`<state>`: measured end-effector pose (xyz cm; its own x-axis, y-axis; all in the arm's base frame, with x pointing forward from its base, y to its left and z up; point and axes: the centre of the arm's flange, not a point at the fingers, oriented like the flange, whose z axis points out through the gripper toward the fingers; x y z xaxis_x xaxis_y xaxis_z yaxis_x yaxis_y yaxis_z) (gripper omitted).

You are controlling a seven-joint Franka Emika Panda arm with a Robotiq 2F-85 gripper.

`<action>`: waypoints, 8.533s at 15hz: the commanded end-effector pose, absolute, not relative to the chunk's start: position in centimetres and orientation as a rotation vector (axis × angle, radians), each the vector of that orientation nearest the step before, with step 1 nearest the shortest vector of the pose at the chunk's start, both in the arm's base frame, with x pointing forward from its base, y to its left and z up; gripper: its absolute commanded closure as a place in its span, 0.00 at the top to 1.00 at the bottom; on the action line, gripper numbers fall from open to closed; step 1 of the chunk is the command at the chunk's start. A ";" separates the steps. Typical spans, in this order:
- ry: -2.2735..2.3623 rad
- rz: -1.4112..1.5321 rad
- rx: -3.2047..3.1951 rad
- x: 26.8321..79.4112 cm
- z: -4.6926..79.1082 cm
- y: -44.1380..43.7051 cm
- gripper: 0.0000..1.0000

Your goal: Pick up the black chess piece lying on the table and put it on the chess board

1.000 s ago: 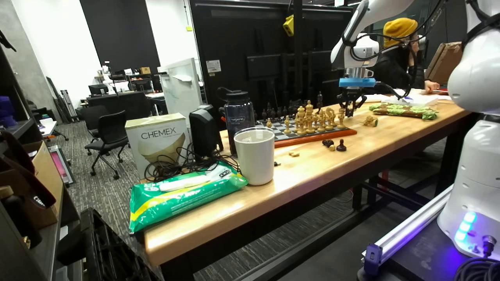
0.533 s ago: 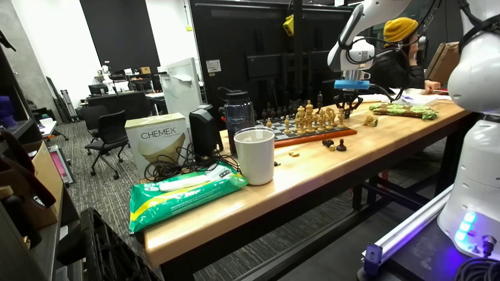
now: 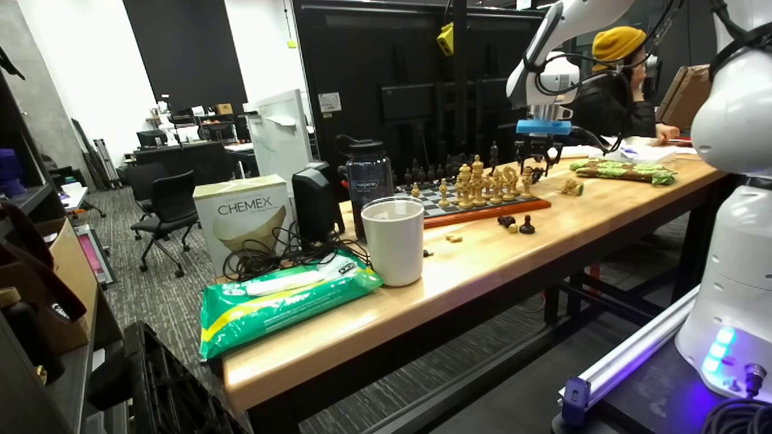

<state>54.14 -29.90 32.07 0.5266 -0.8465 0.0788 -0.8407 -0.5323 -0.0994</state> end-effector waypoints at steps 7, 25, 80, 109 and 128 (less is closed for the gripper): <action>1.421 -0.182 -2.725 52.8 33.5 -29.1 1.00; 1.949 -0.612 -2.747 53.8 29.7 -23.1 1.00; 1.331 0.508 -1.674 50.6 29.5 -35.0 0.06; 1.386 0.537 -2.045 54.1 35.9 -32.4 1.00; 0.702 0.006 -3.295 54.2 38.1 -16.0 1.00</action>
